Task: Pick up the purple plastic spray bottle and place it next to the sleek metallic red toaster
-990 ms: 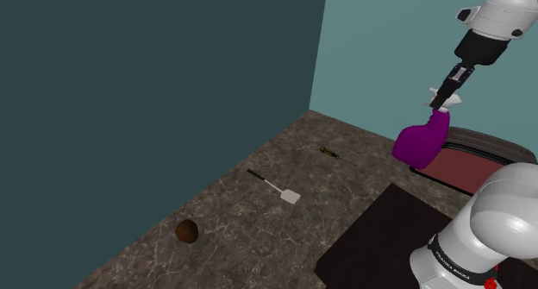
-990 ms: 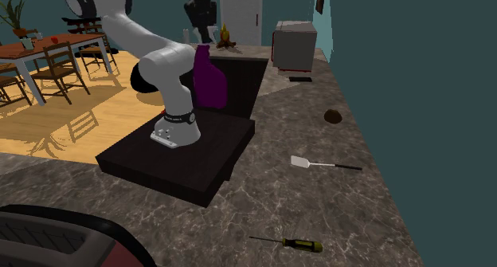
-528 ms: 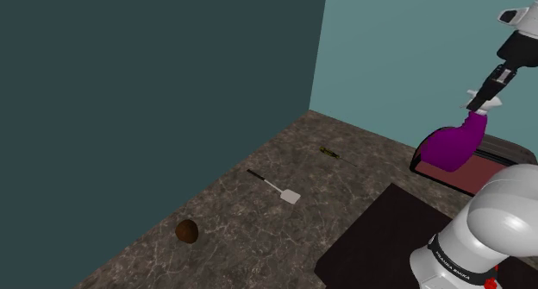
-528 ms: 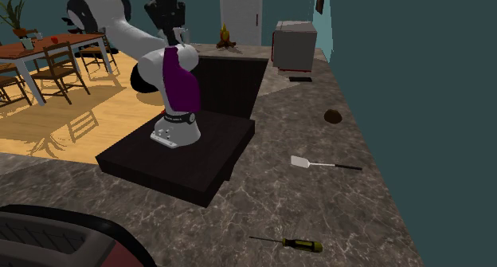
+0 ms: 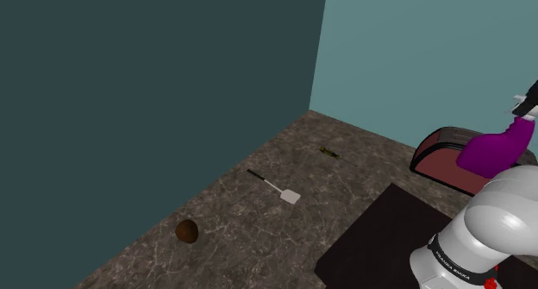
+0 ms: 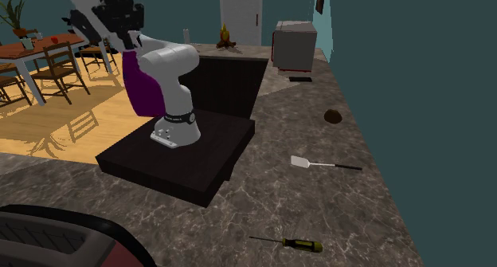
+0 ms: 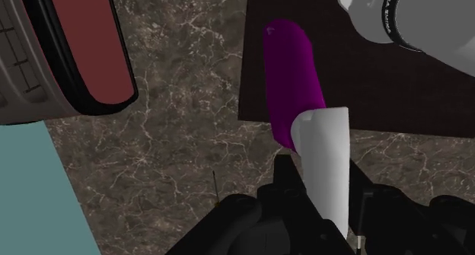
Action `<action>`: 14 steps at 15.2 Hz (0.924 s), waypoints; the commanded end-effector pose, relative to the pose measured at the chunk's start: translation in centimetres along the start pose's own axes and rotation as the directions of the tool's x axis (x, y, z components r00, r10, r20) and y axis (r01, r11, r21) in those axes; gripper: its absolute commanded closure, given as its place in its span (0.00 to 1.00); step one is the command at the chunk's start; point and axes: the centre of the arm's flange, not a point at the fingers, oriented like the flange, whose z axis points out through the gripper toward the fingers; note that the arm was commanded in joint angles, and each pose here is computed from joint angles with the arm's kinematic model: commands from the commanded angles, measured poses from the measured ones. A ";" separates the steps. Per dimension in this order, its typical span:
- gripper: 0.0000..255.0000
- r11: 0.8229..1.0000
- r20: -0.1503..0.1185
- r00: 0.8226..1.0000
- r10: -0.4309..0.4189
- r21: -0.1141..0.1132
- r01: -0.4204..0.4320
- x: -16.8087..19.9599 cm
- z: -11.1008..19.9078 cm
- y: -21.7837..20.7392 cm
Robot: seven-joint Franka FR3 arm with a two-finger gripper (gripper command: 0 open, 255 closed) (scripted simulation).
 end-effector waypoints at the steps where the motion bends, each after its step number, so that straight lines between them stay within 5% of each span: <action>1: 1.00 1.000 0.002 1.000 0.000 0.000 0.000 -1.9 -0.5 2.2; 14: 1.00 1.000 0.002 1.000 0.000 0.000 0.000 -15.0 -2.0 13.2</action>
